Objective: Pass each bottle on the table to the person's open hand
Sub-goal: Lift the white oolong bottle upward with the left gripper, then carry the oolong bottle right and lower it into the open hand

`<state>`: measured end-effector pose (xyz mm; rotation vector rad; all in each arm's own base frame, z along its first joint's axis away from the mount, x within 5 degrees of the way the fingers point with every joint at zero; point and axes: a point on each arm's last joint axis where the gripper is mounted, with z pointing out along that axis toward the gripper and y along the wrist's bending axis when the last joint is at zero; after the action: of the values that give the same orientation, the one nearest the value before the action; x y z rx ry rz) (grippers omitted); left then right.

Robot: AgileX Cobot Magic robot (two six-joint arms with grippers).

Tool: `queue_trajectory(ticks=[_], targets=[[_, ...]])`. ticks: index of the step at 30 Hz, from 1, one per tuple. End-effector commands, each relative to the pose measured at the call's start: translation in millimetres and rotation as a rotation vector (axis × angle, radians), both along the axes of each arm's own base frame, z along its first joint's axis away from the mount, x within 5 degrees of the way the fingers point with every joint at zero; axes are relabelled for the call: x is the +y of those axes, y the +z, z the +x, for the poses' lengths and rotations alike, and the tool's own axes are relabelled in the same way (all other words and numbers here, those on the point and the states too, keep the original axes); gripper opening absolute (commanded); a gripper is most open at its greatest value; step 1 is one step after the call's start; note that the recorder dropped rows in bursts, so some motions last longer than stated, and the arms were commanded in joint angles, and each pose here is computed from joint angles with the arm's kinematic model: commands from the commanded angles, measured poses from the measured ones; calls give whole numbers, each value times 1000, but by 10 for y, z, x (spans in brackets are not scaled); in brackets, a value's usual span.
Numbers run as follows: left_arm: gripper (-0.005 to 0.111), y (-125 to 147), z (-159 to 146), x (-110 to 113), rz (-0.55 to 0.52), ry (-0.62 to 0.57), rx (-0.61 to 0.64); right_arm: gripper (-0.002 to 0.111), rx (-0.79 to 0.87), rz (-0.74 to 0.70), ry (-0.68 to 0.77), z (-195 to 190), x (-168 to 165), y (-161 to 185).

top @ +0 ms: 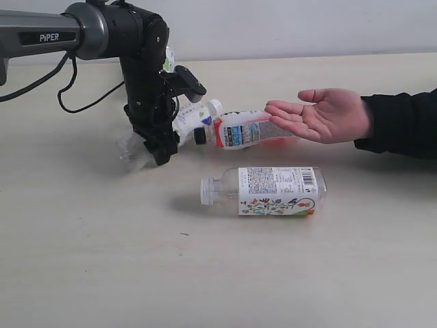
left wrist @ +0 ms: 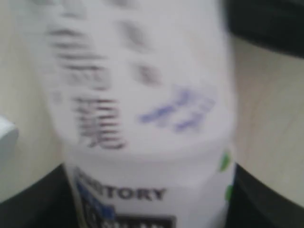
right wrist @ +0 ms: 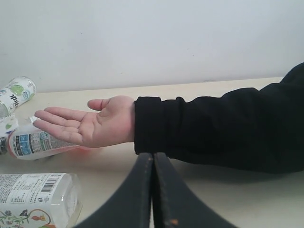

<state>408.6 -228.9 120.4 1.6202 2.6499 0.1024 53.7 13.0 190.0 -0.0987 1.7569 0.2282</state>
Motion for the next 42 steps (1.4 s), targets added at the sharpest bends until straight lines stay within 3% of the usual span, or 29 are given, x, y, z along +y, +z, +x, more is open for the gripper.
queue_trajectory(ticks=[1, 11, 22, 30, 36, 42], targets=[[40, 14, 4, 13, 1, 28, 5, 0, -5, 6, -6, -1, -3, -8], [0, 96, 11, 26, -4, 169, -24, 0, -5, 6, -6, -1, -3, -8], [0, 801, -76, 61, -102, 378, -123, 0, -5, 6, -6, -1, -3, -8], [0, 1242, -266, 44, -233, 590, -65, 0, -5, 6, -6, -1, -3, -8], [0, 1484, -495, -186, -373, 682, 29, 0, -5, 6, -6, -1, -3, -8], [0, 1617, -771, -547, -448, 775, 42, 0, -5, 6, -6, -1, -3, -8]])
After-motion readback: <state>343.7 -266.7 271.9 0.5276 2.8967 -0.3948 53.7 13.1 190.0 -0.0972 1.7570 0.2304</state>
